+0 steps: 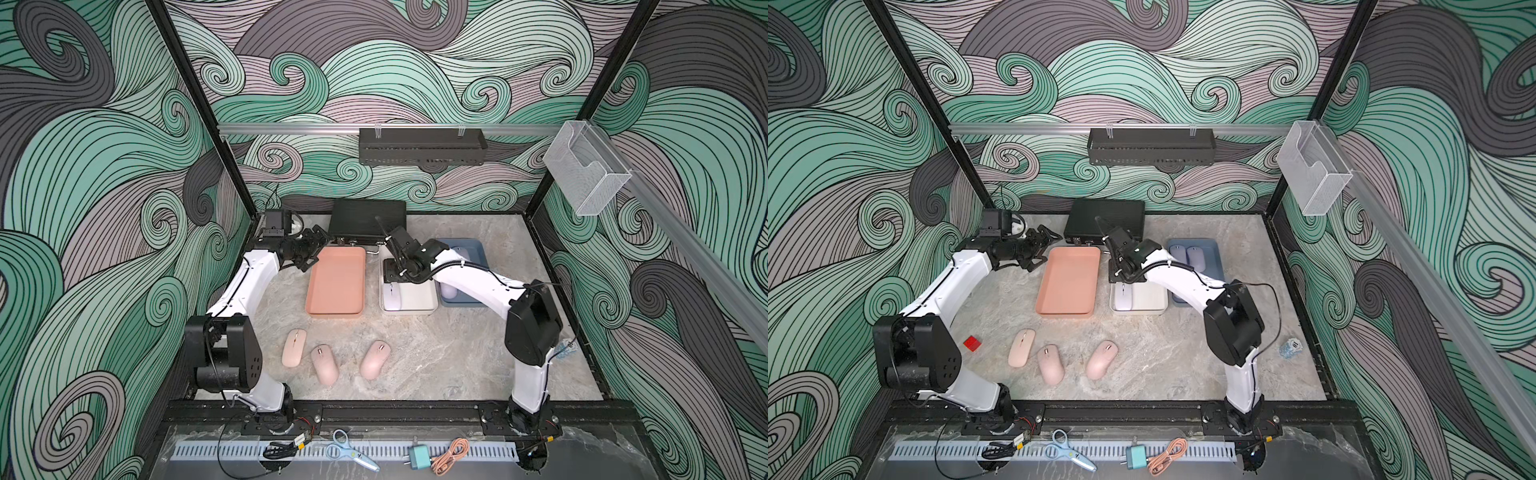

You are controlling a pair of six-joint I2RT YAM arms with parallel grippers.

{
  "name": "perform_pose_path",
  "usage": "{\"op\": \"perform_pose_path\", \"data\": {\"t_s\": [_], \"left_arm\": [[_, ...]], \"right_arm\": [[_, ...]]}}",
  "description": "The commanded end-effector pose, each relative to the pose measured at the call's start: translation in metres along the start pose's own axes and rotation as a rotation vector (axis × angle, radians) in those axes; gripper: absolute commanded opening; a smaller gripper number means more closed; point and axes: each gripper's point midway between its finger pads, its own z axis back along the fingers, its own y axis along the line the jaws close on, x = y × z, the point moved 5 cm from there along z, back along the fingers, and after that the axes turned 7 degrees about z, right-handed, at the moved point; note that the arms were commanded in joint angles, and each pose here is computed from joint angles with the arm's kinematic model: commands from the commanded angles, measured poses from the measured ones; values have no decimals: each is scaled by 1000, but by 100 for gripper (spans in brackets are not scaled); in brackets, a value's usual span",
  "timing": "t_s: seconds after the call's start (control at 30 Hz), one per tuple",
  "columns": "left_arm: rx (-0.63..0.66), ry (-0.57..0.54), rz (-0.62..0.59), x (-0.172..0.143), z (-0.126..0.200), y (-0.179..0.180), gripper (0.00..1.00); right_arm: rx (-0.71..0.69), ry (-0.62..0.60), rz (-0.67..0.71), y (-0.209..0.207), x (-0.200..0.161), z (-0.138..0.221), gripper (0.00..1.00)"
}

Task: Place the mice by color into the storage box
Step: Place the mouse in the storage box, then move the storage box to the center of the board.

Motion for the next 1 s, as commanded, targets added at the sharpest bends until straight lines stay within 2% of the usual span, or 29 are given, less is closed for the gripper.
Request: {"op": "perform_pose_path", "data": {"t_s": [0.0,0.07,0.13,0.2,0.33,0.47,0.53,0.73,0.97], "left_arm": [[-17,-5,9,3,4,-1,90],[-21,-2,12,3,2,-1,90],[-20,-1,13,3,2,0,90],[-22,0,13,2,1,0,90],[-16,5,17,3,-1,2,90],[-14,14,22,2,-4,3,90],[-16,16,21,2,-5,3,90],[-17,17,23,2,-5,3,90],[-23,18,23,2,-4,2,90]], "right_arm": [[-155,62,68,-40,-20,0,49],[-175,84,69,-62,-24,1,26],[-184,107,71,-81,-26,-1,22],[-150,162,76,-92,-29,-6,25],[-154,236,53,-113,-35,-22,43],[-133,297,44,-123,-42,-40,55],[-139,323,43,-126,-46,-48,57],[-169,377,41,-131,-58,-69,54],[-195,352,2,-136,-65,-67,34]]}}
